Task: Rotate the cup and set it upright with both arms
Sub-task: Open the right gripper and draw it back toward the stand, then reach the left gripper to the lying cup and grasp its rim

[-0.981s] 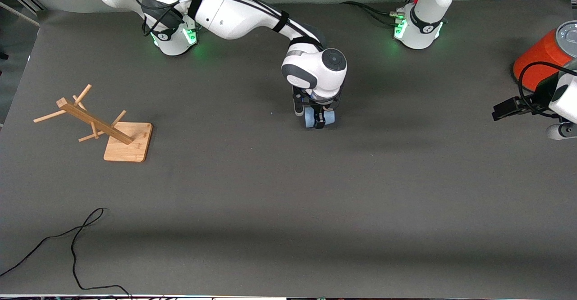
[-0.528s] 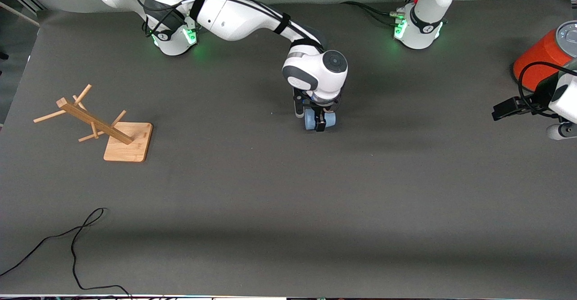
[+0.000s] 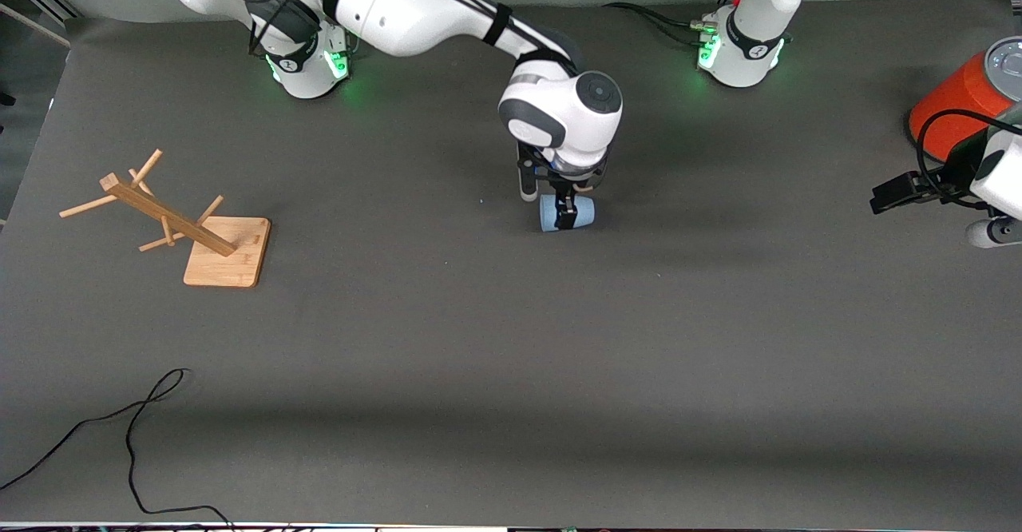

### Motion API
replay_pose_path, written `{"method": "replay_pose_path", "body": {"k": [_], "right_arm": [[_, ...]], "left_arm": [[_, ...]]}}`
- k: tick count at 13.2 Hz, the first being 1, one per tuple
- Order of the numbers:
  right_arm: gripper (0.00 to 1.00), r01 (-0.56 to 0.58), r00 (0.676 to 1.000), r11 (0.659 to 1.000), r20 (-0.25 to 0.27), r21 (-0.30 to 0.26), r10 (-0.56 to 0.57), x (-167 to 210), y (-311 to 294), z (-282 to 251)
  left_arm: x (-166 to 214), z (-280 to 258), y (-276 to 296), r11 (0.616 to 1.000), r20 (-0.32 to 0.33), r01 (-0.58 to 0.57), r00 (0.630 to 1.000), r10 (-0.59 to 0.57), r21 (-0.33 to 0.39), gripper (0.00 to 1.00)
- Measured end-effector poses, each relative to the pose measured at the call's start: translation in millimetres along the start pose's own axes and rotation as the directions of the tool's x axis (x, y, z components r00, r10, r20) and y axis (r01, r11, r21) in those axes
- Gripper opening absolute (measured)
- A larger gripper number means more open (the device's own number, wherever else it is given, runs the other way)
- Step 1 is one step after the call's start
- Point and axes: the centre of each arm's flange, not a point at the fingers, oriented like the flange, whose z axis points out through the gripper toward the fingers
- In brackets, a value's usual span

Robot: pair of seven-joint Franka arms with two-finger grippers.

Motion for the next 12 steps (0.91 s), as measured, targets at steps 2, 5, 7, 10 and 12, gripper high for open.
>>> {"method": "replay_pose_path", "body": {"k": [2, 5, 7, 10, 12], "right_arm": [[1.0, 0.061, 0.998, 0.996, 0.022, -0.059, -0.059, 29.8, -9.7, -61.6], [1.0, 0.207, 0.978, 0.972, 0.017, -0.109, -0.206, 143.3, -56.5, -160.7], [1.0, 0.298, 0.954, 0.945, 0.012, -0.134, -0.299, 221.3, -79.5, -202.0], [1.0, 0.443, 0.896, 0.882, 0.033, -0.16, -0.444, 319.8, -104.6, -234.3], [1.0, 0.542, 0.839, 0.825, 0.064, -0.16, -0.54, 389.7, -121.2, -245.3]], "left_arm": [[-0.4, 1.5, -0.2, 1.0, 0.009, 0.0, 1.0, 0.0, 0.001, 1.0], [-0.3, 7.7, 0.7, 1.0, 0.035, 0.0, 0.999, 0.0, 0.004, 1.0], [-0.5, 7.9, 8.1, 1.0, 0.033, -0.011, 0.999, 0.011, -0.004, 1.0], [-2.2, 3.1, 47.0, 0.997, 0.008, -0.049, 0.999, 0.049, -0.059, 1.0], [-5.5, -3.0, 99.6, 0.997, -0.005, -0.045, 0.999, 0.045, -0.061, 1.0]]}}
